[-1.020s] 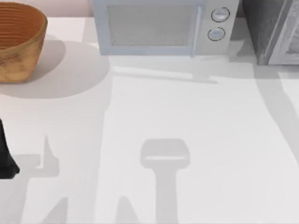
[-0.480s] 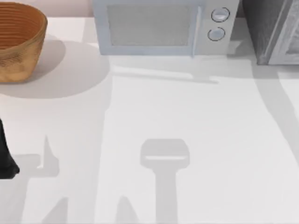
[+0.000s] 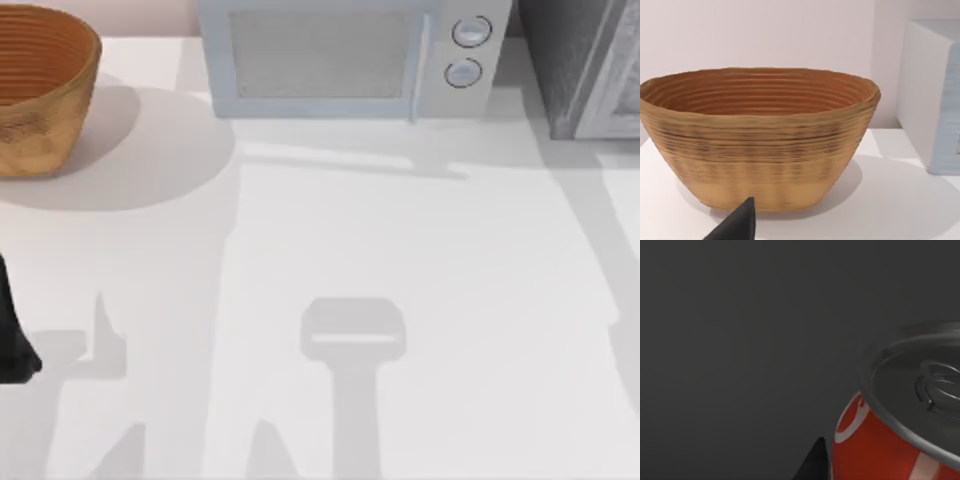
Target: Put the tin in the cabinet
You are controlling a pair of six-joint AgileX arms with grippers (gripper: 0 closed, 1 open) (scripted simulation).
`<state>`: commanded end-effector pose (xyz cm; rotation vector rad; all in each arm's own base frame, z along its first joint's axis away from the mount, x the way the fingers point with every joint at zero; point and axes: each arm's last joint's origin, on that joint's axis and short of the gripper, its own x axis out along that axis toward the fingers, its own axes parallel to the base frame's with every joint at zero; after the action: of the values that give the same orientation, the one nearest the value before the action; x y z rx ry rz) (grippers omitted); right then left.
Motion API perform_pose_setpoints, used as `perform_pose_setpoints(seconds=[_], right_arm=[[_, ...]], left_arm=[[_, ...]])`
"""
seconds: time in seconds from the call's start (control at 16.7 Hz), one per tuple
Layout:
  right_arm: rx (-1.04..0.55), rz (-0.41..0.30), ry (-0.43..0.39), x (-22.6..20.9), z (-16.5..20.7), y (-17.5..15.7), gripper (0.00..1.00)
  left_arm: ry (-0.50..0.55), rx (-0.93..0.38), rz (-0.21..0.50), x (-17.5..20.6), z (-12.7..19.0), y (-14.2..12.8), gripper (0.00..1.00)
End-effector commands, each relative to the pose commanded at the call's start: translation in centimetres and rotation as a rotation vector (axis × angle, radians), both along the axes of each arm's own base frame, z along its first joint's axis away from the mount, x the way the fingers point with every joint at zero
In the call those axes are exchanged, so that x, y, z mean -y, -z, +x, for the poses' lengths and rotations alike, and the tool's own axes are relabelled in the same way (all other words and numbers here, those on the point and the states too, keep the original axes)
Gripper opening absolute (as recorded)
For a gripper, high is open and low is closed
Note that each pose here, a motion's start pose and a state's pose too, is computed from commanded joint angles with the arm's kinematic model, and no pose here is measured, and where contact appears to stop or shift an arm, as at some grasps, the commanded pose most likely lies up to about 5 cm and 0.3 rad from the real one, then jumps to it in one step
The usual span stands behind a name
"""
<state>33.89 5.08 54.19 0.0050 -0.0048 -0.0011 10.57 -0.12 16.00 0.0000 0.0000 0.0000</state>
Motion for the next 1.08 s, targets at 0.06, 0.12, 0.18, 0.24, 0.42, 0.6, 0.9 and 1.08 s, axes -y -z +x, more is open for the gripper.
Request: perform_pose_setpoints(seconds=[0.06,0.12,0.18,0.24,0.42,0.6,0.9,1.08], right_arm=[[0.004,0.001,0.0,0.0,1.0,-0.2,0.0],[0.007,0.001,0.001,0.1,2.0,-0.2,0.0],[0.009,0.002,0.001,0.2,3.0,-0.2,0.0],[0.01,0.002,0.001,0.2,3.9,-0.1,0.0],[0.002,0.0,0.001,0.5,5.9,0.7,0.0],[-0.004,-0.001,0.0,0.6,6.7,1.2,0.0],[-0.004,-0.001,0.0,0.6,6.7,1.2,0.15],[-0.004,-0.001,0.0,0.6,6.7,1.2,0.38]], left_arm=[[0.0,0.0,0.0,0.0,0.0,0.0,1.0],[0.0,0.0,0.0,0.0,0.0,0.0,1.0],[0.0,0.0,0.0,0.0,0.0,0.0,1.0],[0.0,0.0,0.0,0.0,0.0,0.0,1.0],[0.0,0.0,0.0,0.0,0.0,0.0,1.0],[0.0,0.0,0.0,0.0,0.0,0.0,1.0],[0.0,0.0,0.0,0.0,0.0,0.0,1.0],[0.0,0.0,0.0,0.0,0.0,0.0,1.0]])
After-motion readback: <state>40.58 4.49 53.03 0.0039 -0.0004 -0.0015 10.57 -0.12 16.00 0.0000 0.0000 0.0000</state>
